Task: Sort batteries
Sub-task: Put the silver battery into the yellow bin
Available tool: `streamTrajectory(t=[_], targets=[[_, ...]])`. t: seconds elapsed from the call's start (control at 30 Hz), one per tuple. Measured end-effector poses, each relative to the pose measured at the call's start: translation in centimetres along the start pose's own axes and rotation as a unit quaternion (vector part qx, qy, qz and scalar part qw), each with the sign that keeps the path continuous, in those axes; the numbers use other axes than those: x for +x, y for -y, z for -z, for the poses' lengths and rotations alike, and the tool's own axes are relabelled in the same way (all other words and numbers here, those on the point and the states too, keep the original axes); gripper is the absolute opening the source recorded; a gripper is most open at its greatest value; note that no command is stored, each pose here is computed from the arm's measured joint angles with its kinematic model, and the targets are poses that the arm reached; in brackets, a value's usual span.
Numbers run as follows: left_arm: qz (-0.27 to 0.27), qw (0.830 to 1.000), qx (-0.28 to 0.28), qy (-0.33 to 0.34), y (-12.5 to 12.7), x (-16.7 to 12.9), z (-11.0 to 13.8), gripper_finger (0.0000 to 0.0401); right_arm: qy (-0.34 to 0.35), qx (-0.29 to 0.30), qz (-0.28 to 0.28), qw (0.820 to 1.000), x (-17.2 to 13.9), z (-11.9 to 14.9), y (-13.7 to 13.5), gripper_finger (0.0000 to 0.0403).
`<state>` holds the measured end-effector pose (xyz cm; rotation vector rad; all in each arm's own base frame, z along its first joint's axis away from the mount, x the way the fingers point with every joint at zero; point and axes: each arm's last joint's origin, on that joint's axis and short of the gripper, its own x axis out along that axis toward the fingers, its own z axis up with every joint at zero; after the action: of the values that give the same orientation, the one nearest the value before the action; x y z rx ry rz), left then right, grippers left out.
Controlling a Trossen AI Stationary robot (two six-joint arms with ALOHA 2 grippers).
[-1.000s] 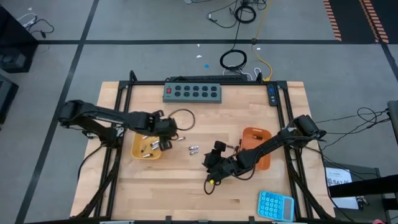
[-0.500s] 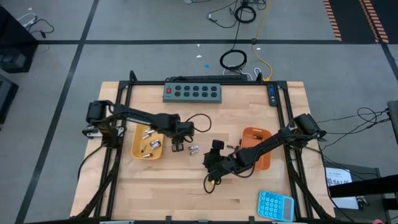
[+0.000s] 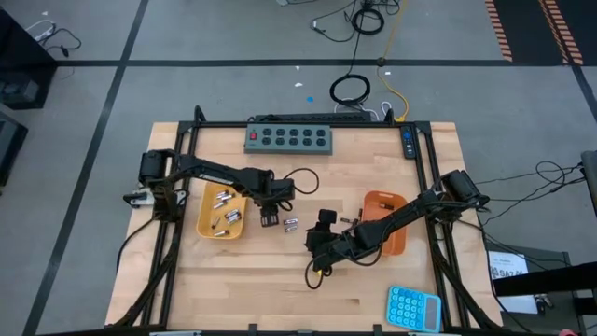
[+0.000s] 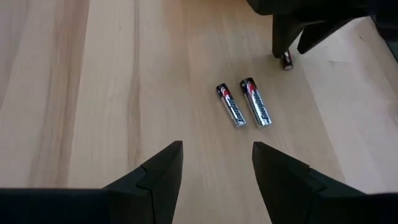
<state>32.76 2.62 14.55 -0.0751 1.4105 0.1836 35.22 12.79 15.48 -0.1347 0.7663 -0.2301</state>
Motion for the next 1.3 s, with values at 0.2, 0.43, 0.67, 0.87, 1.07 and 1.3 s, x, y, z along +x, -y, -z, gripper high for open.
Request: streamTrajectory(t=[0.2,0.43,0.67,0.87,1.07,1.3], targets=[[0.011,0.999,0.044,-0.004,0.2,0.4,0.3,0.0157,0.003,0.008,-0.001,1.000,0.0,-0.1,0.0,0.0185],[0.014,0.995,0.095,-0.014,0.3,1.6,0.3,0.0027,0.010,0.032,-0.006,0.999,0.0,-0.2,-0.1,0.0185],[-0.016,0.993,0.120,0.013,1.1,0.8,0.1,0.0021,0.005,0.043,0.010,0.999,0.6,0.7,-1.0,0.0185],[-0.047,0.988,0.113,0.093,2.9,-3.0,1.1,0.0020,0.021,0.067,0.055,0.996,0.6,1.5,-2.1,0.0185],[-0.030,0.988,0.057,0.137,3.0,-5.8,6.4,0.0020,0.030,0.099,0.045,0.994,-0.1,1.8,-3.1,0.0185],[0.018,0.977,-0.085,0.193,1.5,-8.2,13.9,0.0020,0.042,0.116,0.034,0.992,-0.3,1.6,-3.7,0.0185]])
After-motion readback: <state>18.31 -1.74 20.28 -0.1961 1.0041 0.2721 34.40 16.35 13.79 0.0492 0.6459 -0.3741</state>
